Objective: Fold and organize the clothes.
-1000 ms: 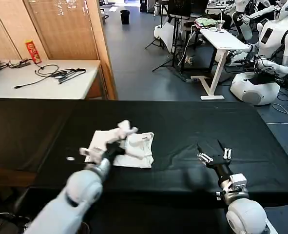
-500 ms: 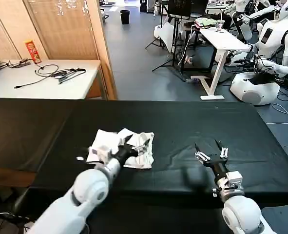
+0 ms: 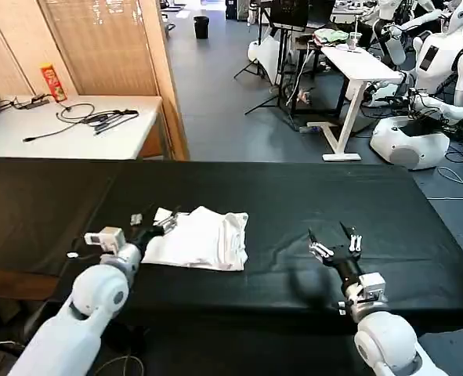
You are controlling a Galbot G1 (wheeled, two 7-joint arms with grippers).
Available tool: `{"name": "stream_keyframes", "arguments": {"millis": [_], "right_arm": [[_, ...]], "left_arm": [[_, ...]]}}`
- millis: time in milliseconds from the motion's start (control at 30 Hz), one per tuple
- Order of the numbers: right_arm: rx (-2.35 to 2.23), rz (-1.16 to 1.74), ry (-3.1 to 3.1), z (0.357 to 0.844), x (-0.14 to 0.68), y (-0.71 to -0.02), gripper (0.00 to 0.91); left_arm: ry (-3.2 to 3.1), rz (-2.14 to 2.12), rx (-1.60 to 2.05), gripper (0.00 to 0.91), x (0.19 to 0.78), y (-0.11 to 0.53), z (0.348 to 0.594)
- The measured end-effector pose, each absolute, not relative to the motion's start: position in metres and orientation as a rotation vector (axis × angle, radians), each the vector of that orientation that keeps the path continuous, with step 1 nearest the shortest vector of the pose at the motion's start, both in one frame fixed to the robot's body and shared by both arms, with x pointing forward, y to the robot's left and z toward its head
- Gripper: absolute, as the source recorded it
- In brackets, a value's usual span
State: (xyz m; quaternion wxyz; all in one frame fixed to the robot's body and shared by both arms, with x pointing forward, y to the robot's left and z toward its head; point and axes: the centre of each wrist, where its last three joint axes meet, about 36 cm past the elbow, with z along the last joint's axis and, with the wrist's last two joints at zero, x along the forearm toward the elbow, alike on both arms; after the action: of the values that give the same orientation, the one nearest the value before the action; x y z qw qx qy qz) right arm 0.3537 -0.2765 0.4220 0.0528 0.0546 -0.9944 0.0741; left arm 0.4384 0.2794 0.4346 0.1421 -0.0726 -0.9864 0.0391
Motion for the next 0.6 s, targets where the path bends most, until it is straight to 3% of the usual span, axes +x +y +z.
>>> {"name": "stream_keyframes", "arguments": {"millis": [233,300,333,367,600], "right_arm": [[0.147,0.223,-3.017,0.422,0.351,-0.283,0.878],[0.142,0.219,-3.017,0.423,0.351,-0.285,0.878],[0.141,0.218,-3.018,0.424,0.351,-0.286,0.878],[0.141,0.218,-3.018,0.424,0.351,-0.286,0.878],[0.140,0.217,-3.020,0.424,0.351,-0.286,0.878]], "left_arm": [[-2.780,0.094,-0.137,0.868,0.441,0.293,0.397],[-2.769,0.093,-0.129,0.517,0.439,0.295,0.392],[-2.765,0.093,-0.128,0.137,0.437,0.295,0.391],[-2.762,0.094,-0.126,0.010,0.437,0.294,0.389],[-2.754,0.104,-0.136,0.000,0.430,0.289,0.383]]}}
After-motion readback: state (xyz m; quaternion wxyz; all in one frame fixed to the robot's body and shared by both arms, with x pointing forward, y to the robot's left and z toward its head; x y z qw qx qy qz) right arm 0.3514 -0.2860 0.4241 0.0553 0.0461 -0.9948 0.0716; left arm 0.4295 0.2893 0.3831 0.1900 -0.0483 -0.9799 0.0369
